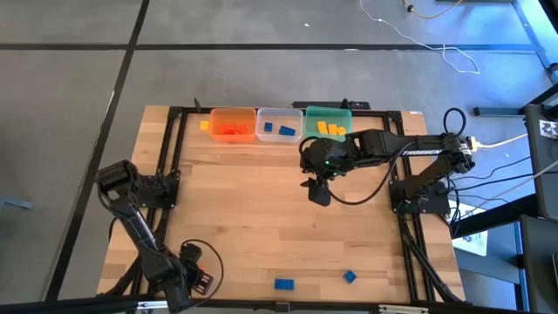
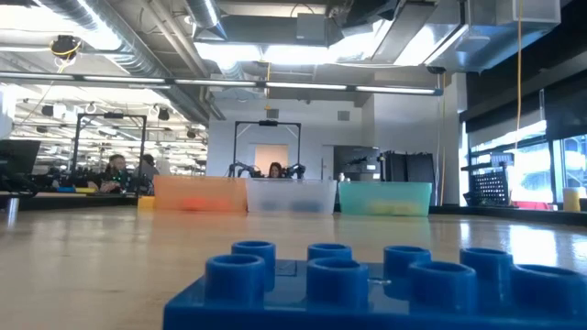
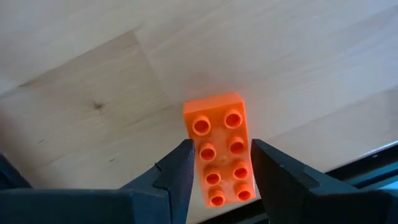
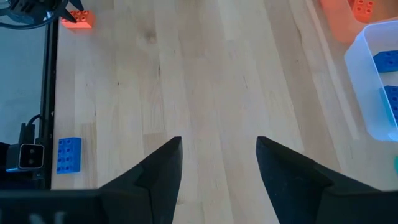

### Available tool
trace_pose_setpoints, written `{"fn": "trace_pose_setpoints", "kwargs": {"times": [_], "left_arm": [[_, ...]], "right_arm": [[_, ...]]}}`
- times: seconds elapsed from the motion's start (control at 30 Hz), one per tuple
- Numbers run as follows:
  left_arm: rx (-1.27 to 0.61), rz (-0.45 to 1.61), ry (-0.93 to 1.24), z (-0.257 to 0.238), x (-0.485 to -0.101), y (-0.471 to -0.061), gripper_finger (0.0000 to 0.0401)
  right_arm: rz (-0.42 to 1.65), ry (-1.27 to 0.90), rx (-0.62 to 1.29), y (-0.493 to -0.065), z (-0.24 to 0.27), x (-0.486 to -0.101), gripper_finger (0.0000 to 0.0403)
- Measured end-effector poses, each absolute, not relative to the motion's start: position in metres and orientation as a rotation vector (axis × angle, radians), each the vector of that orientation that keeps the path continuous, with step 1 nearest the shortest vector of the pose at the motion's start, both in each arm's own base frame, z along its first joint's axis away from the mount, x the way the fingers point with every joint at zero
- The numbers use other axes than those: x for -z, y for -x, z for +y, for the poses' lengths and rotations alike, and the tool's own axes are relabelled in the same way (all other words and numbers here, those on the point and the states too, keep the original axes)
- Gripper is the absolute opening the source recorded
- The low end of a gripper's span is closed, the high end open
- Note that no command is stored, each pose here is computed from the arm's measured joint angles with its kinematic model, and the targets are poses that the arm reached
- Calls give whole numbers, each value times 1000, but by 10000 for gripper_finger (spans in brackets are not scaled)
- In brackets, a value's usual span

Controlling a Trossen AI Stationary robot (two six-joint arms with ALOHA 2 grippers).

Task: Sort & place blocks by color
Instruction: Put the orange game piece into the orange bin

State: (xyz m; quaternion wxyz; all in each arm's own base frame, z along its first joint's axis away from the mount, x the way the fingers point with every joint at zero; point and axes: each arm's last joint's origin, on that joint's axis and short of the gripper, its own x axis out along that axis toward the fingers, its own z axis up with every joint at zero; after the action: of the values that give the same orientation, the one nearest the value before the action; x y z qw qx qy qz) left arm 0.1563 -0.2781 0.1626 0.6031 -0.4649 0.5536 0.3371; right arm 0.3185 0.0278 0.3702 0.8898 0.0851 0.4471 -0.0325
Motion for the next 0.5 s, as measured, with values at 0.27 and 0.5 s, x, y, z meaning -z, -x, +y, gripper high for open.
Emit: {"fn": "trace_pose_setpoints", "kwargs": {"times": [0.27,0.5], "left_arm": [[-784,1280,1074,-278,-162,-156,152],[-790,1274,1081,-277,-162,-159,152]], "right_arm": [[927,-169,73,-318,28,-370,204],[926,-166,80,-319,27,-370,204]]}}
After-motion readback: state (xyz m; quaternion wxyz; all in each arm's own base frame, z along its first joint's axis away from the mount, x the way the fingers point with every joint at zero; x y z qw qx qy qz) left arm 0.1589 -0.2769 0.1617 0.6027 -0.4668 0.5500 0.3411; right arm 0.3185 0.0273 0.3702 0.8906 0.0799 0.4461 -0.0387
